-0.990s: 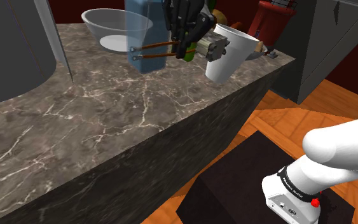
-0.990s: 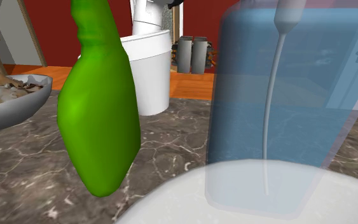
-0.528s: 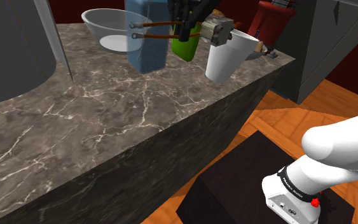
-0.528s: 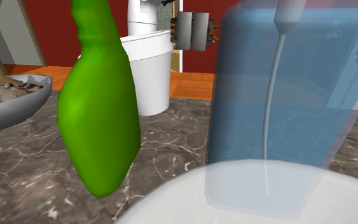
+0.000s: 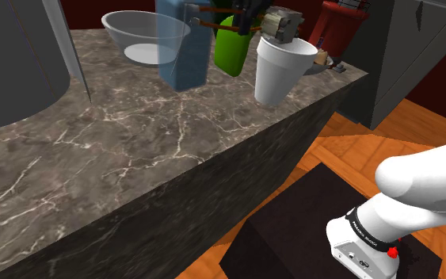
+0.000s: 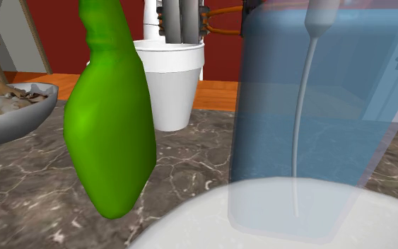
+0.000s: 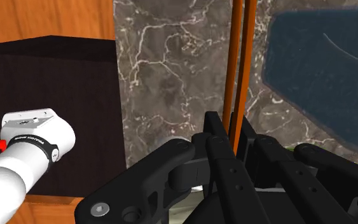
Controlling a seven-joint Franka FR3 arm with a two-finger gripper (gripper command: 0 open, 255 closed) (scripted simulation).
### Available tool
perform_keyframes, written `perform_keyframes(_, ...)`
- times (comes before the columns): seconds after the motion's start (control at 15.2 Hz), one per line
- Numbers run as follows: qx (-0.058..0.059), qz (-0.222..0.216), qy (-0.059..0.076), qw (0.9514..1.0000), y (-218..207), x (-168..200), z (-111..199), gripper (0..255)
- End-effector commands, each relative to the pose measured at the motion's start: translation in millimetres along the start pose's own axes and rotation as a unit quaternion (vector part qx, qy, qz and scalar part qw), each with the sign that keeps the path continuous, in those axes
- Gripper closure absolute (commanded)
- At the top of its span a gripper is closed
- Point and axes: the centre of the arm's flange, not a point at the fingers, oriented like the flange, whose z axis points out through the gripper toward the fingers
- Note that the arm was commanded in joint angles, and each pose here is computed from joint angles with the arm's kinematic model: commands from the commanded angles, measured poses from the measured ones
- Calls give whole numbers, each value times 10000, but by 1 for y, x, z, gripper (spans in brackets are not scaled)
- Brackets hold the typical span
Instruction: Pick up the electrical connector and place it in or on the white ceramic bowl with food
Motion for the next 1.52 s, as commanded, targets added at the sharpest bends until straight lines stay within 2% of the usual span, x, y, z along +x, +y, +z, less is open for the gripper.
perform_keyframes(0.0,29,-26,-55,10000,-1,27,-7,255)
perform_keyframes(1.45,29,-26,-55,10000,-63,311,-14,255)
